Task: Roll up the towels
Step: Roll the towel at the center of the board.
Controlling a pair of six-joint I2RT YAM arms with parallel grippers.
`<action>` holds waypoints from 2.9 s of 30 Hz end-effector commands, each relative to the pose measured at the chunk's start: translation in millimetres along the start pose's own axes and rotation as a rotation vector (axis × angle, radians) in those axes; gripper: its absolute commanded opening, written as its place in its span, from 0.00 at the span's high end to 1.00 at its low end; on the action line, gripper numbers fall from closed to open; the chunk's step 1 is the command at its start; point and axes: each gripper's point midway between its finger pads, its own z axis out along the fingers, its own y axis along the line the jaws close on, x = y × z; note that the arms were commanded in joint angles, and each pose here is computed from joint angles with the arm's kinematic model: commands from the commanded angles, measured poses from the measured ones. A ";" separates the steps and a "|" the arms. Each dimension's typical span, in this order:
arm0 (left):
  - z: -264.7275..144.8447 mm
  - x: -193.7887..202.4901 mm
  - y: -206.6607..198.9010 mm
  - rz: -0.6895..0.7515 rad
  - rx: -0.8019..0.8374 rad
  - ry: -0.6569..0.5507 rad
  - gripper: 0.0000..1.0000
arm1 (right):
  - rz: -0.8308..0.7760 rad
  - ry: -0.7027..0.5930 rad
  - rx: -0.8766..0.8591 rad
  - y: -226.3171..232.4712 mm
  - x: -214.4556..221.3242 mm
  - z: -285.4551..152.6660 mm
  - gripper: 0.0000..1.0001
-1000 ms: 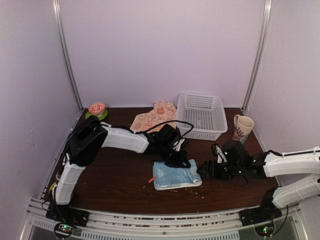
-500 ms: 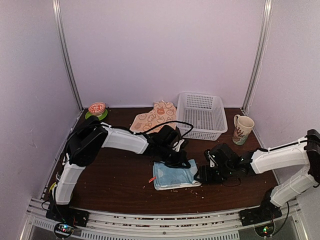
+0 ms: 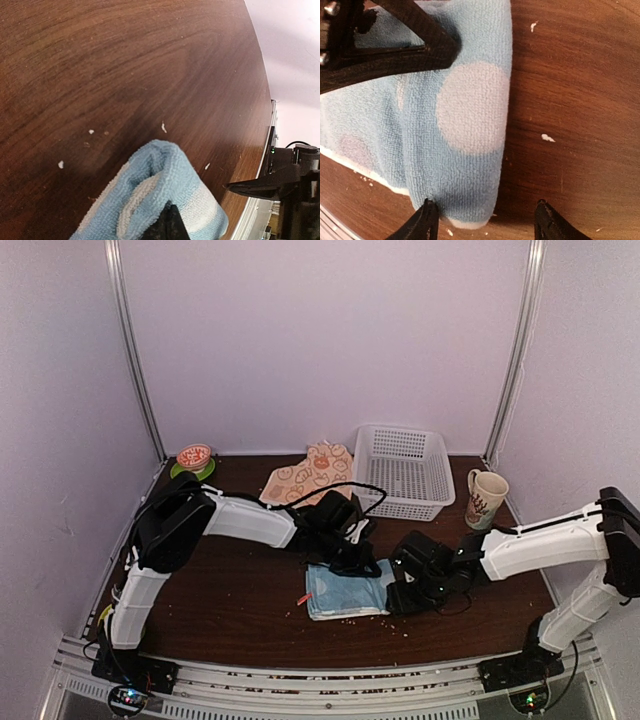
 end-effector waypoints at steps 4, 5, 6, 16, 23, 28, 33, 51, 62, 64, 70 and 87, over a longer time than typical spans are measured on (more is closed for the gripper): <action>-4.5 6.6 13.3 -0.015 -0.040 0.011 1.00 | 0.275 -0.153 -0.227 -2.4 -36.9 -30.8 0.34; -4.2 7.1 14.0 -0.016 -0.041 0.013 1.00 | 0.312 -0.160 -0.255 -4.1 -39.0 -28.3 0.35; -4.5 7.0 14.1 -0.016 -0.041 0.012 1.00 | 0.341 -0.154 -0.281 -4.8 -39.1 -24.4 0.36; -5.6 8.5 13.9 -0.022 -0.037 0.013 1.00 | 0.380 -0.072 -0.381 8.2 -30.0 5.1 0.46; -7.4 8.6 12.1 -0.017 -0.034 0.011 1.00 | 0.386 0.022 -0.361 6.4 -9.9 33.1 0.62; -9.2 9.0 11.7 -0.015 -0.037 0.012 1.00 | 0.361 0.020 -0.292 -4.9 -7.4 36.0 0.85; -25.4 6.2 -0.6 0.006 -0.038 -0.004 0.93 | 0.244 0.007 -0.107 -29.3 -13.2 24.2 1.00; -104.8 21.3 -14.7 0.053 -0.124 -0.133 0.73 | -0.178 0.005 0.590 -80.2 -42.3 -36.2 1.00; -106.1 30.9 -4.8 0.050 -0.139 -0.129 0.74 | -0.298 -0.039 0.715 -50.9 -51.1 -32.9 1.00; -106.1 30.2 -4.5 0.052 -0.138 -0.130 0.74 | -0.290 -0.037 0.666 -40.6 -46.8 -28.1 1.00; -105.1 29.5 -6.2 0.057 -0.128 -0.131 0.74 | -0.242 -0.038 0.511 -21.8 -37.4 -12.7 0.98; -97.3 14.6 -21.7 0.085 -0.058 -0.137 0.76 | -0.360 -0.039 0.779 -62.5 -39.6 -22.4 1.00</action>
